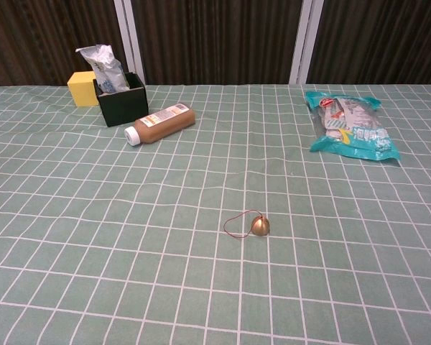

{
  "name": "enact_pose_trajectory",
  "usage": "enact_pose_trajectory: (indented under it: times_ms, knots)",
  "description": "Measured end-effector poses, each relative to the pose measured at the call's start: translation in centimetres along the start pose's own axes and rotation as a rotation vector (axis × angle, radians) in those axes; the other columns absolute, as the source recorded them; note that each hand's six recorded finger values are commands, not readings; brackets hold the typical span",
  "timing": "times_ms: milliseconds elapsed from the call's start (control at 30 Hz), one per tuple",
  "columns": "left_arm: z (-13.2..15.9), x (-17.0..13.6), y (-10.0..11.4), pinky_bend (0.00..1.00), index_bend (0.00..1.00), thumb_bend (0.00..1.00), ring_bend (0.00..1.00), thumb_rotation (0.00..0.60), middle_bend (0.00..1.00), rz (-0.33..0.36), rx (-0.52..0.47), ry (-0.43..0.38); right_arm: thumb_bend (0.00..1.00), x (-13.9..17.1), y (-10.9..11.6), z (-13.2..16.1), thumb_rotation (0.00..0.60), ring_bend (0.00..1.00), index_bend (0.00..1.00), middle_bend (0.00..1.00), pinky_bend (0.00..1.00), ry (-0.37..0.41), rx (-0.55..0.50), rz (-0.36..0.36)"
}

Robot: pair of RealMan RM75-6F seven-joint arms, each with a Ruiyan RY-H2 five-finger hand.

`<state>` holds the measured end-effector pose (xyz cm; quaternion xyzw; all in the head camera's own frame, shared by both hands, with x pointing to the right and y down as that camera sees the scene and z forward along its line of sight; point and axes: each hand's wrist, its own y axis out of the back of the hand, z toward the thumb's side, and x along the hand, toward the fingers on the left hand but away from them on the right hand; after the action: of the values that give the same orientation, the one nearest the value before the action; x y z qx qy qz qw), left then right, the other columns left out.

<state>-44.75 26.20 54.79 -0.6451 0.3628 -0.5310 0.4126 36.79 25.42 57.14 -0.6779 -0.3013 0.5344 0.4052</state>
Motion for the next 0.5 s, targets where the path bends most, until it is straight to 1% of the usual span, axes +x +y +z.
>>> enact_pose_trajectory:
  times_ms: [100,300,333,400,467,500]
  knots:
    - [0.0,0.0,-0.1,0.01,0.00,0.44,0.00,0.600,0.00,-0.007,-0.001,0.000,0.41,-0.4,-0.5,0.7,0.600,0.00,0.00,0.00,0.00,0.034,-0.004,0.011]
    - [0.0,0.4,-0.6,0.01,0.00,0.44,0.00,0.600,0.00,-0.031,-0.008,-0.005,0.41,-3.4,-2.0,4.2,0.600,0.00,0.00,0.00,0.00,0.175,-0.001,0.040]
    - [0.1,0.4,-0.7,0.01,0.00,0.44,0.00,0.600,0.00,-0.034,-0.010,-0.007,0.41,-4.2,-2.4,5.1,0.600,0.00,0.02,0.00,0.00,0.206,0.001,0.054]
    - [0.0,0.4,-0.8,0.01,0.00,0.44,0.00,0.600,0.00,-0.046,-0.012,-0.007,0.42,-5.6,-3.0,6.6,0.600,0.00,0.11,0.00,0.00,0.253,0.000,0.082]
    - [-0.2,0.4,-1.0,0.01,0.00,0.44,0.00,0.600,0.00,-0.060,-0.014,-0.001,0.42,-7.7,-3.8,8.8,0.600,0.00,0.25,0.00,0.00,0.312,-0.006,0.112]
    - [-0.3,0.5,-1.0,0.01,0.00,0.44,0.00,0.600,0.00,-0.062,-0.015,0.001,0.42,-8.7,-4.0,10.0,0.600,0.00,0.30,0.00,0.00,0.339,-0.009,0.120]
